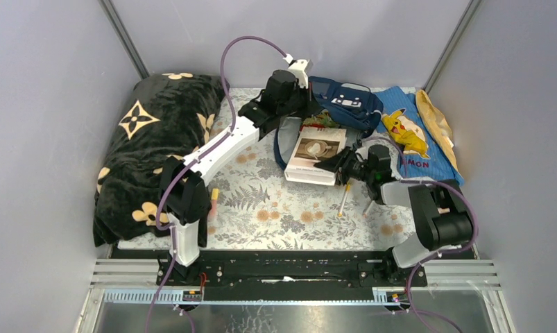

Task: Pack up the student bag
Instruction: Place the book in the student bag.

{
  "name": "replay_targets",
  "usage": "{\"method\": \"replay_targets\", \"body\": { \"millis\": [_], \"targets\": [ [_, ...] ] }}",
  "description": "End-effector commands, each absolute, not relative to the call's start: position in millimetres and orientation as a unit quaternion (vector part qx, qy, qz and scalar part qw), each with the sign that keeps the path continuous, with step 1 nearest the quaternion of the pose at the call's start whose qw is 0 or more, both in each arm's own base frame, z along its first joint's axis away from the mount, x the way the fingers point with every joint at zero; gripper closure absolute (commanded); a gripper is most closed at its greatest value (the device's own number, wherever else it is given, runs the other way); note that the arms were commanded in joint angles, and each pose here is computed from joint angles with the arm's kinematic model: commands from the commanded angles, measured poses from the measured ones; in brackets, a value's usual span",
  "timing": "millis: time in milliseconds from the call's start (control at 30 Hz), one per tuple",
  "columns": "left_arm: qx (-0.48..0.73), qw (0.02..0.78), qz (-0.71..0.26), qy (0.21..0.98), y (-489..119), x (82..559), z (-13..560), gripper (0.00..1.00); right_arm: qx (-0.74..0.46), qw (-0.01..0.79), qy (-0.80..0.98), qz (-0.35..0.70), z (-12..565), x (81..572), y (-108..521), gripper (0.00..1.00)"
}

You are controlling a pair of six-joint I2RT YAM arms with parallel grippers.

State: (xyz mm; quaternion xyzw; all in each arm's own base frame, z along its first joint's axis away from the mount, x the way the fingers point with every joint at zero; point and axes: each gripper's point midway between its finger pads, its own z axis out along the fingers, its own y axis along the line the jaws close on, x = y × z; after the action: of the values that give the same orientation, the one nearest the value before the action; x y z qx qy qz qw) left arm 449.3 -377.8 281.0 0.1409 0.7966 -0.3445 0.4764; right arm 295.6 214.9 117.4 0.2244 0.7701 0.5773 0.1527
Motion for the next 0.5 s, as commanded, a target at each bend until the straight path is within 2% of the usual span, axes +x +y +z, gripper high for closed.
{"method": "replay_targets", "body": {
  "millis": [0, 300, 467],
  "targets": [
    [0.150, 0.555, -0.430, 0.696, -379, 423, 388, 1.00, 0.194, 0.242, 0.700, 0.644, 182, 352, 226, 0.75],
    [0.158, 0.544, -0.439, 0.697, -375, 406, 382, 1.00, 0.197, 0.261, 0.682, 0.655, 200, 390, 232, 0.79],
    [0.163, 0.543, -0.445, 0.693, -376, 403, 387, 1.00, 0.230, 0.268, 0.706, 0.614, 182, 406, 227, 0.72]
  ]
}}
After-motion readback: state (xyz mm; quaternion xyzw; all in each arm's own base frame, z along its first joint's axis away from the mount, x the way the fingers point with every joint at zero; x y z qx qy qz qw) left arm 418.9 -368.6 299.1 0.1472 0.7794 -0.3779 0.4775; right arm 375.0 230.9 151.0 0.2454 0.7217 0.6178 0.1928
